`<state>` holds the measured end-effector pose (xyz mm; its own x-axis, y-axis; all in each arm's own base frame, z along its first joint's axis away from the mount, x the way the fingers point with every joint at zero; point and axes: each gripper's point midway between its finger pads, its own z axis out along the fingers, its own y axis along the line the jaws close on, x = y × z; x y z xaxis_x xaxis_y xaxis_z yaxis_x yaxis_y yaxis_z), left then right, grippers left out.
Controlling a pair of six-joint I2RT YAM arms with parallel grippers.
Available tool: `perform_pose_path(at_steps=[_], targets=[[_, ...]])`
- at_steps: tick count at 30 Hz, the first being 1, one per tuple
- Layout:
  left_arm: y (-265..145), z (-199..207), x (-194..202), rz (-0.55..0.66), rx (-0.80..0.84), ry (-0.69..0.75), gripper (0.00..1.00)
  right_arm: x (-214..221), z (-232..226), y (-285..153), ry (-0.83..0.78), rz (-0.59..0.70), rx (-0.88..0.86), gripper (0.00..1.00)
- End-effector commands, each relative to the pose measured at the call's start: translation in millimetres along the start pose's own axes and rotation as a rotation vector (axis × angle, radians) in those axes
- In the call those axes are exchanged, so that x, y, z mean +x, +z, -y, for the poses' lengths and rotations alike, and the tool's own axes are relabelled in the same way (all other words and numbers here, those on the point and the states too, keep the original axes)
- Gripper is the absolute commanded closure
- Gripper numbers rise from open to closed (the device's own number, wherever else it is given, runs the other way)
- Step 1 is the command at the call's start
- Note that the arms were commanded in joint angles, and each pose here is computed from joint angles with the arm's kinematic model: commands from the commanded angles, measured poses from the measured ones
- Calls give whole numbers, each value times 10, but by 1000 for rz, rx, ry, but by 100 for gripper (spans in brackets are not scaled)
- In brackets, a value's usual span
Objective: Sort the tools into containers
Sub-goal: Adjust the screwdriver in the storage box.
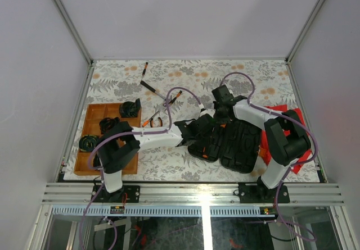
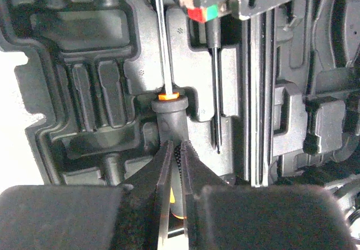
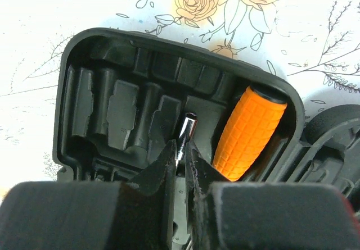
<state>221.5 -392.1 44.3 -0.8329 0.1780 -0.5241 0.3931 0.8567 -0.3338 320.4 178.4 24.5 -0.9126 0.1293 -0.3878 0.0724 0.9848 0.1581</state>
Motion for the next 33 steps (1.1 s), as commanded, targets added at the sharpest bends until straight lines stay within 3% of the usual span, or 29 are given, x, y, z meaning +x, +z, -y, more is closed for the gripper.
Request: perform_pose_path(at_steps=[1, 9, 13, 20, 24, 28, 33], targets=[[-148, 75, 274, -102, 54, 48, 94, 261, 33, 167, -91, -97, 1, 96], [-553, 225, -108, 5, 104, 44, 71, -245, -159, -352, -88, 86, -69, 67], [-744, 216, -214, 46, 112, 31, 70, -335, -46, -586, -84, 139, -20, 58], [-951, -197, -126, 69, -16, 19, 70, 17, 474, -803, -11, 168, 120, 45], [-990, -368, 10, 61, -51, 9, 70, 259, 541, -804, 61, 154, 88, 39], [-995, -435, 102, 50, -58, -8, 70, 444, 376, -708, 113, 116, -36, 37], [-1051, -480, 107, 71, -67, -22, 68, 510, 309, -590, 131, 79, -62, 37]])
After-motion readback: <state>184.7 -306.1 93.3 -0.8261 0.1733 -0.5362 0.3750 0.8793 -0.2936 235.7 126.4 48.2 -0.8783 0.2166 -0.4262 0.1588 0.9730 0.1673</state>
